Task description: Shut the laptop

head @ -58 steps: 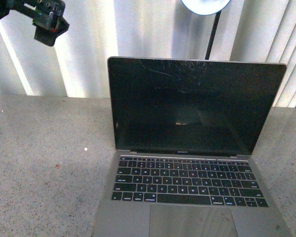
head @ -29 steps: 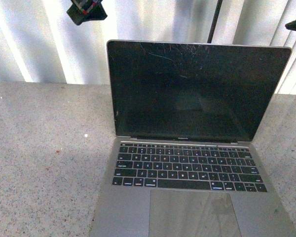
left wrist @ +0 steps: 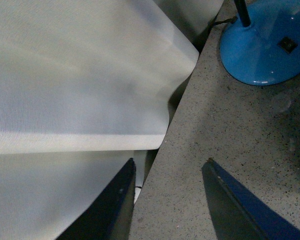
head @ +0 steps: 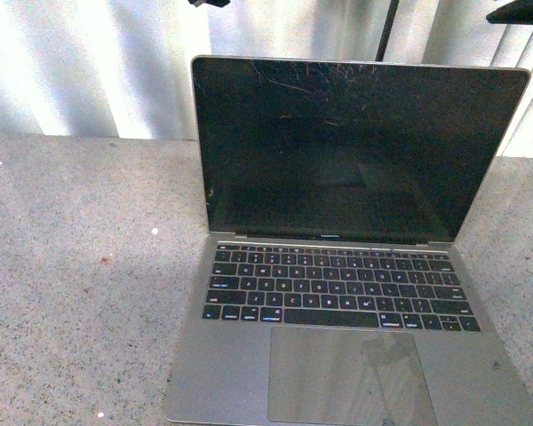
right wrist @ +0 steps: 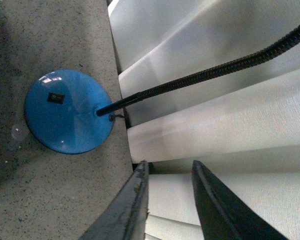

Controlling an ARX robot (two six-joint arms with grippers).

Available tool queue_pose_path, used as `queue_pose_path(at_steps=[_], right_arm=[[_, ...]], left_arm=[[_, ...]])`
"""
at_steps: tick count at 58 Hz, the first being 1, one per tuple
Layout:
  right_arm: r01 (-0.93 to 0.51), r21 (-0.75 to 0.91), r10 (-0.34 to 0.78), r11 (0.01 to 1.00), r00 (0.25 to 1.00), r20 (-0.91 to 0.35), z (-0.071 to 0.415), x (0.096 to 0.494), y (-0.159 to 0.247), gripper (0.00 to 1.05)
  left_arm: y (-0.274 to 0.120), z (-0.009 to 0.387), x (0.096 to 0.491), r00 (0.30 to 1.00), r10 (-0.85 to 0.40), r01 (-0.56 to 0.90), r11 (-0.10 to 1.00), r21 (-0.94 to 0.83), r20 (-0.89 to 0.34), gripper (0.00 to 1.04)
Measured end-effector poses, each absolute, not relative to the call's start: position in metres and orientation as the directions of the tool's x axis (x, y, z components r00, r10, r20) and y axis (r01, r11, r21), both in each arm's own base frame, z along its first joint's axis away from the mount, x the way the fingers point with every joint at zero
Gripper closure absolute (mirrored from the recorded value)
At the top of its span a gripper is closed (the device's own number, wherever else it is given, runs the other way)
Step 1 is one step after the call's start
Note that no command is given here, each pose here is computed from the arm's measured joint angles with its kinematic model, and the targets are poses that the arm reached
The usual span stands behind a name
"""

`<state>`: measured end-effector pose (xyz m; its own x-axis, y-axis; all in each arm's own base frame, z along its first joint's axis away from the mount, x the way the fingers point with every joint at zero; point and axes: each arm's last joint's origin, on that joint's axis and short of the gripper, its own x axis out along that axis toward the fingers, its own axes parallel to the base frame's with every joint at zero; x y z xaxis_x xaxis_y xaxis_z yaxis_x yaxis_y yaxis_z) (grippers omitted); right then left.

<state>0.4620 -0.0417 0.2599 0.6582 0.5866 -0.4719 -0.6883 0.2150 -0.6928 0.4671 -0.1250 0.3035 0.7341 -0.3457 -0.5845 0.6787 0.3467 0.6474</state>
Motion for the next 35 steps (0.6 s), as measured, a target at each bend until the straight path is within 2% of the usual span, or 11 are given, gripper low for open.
queue_pose_path(at_steps=[8, 12, 22, 35], right_arm=[[-0.714, -0.677, 0.586, 0.179, 0.630, -0.510, 0.260, 0.462, -0.040, 1.01], [-0.727, -0.666, 0.587, 0.168, 0.617, -0.525, 0.259, 0.463, -0.039, 1.02], [-0.759, -0.633, 0.578, 0.150, 0.587, -0.566, 0.258, 0.468, -0.038, 1.02], [-0.792, -0.594, 0.579, 0.140, 0.552, -0.600, 0.256, 0.469, -0.033, 1.02]], left_arm=[[-0.129, 0.298, 0.468, 0.702, -0.344, 0.711, 0.285, 0.643, -0.624, 0.91], [-0.131, 0.296, 0.469, 0.688, -0.341, 0.724, 0.264, 0.637, -0.640, 1.01], [-0.135, 0.293, 0.471, 0.669, -0.325, 0.739, 0.198, 0.643, -0.669, 1.01], [-0.141, 0.289, 0.470, 0.645, -0.348, 0.757, 0.166, 0.632, -0.681, 1.01]])
